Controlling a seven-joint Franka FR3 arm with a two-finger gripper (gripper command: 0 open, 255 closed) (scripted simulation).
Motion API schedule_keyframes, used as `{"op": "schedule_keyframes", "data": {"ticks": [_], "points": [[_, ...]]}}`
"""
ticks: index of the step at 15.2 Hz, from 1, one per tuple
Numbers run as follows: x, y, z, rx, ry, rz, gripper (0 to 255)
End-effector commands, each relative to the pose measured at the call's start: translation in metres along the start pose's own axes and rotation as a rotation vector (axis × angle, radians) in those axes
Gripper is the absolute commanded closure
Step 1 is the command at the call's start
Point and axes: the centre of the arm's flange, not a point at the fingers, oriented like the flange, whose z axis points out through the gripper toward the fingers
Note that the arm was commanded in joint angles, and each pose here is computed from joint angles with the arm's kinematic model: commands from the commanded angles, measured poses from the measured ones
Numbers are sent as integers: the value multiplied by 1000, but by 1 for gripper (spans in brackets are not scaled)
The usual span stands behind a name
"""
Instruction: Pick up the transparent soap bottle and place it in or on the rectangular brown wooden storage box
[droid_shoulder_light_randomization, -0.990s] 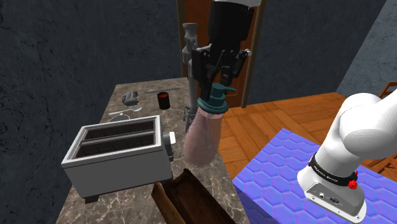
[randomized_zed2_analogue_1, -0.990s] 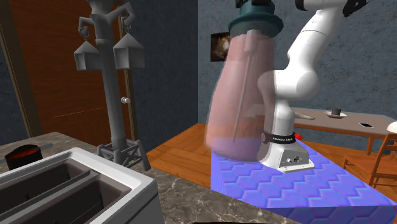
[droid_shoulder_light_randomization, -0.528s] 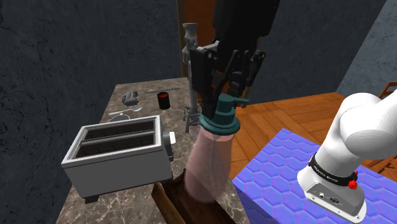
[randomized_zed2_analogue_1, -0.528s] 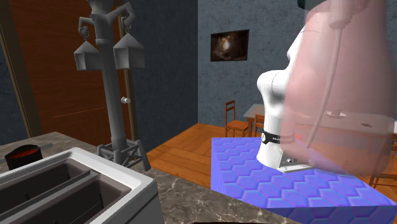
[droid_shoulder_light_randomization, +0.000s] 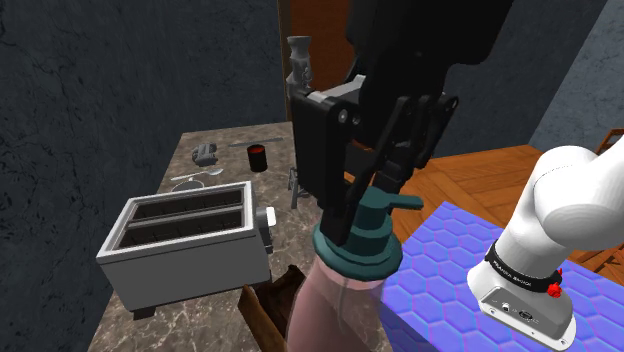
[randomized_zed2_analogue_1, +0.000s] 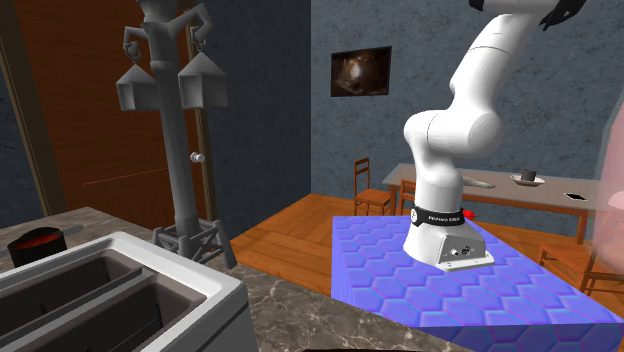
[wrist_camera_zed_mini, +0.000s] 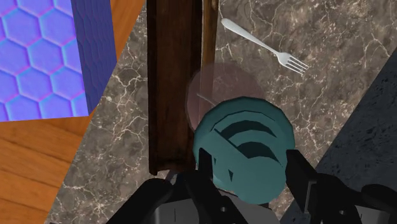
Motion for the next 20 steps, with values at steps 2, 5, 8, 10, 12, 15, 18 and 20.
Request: {"op": "schedule_keyframes", "data": {"ticks": [2, 5, 8, 10, 12, 15, 18, 20], "points": [[-2, 2, 15, 0, 0, 1, 255], [-3, 5, 30, 0, 0, 1, 255], [-3, 8, 46, 0, 0, 1, 255], [-3, 10, 56, 0, 0, 1, 255], [-4, 12, 67, 0, 0, 1, 255], [-4, 16, 82, 0, 0, 1, 255], [-4, 19, 98, 0, 0, 1, 255], [-5, 21, 108, 0, 0, 1, 255]]}}
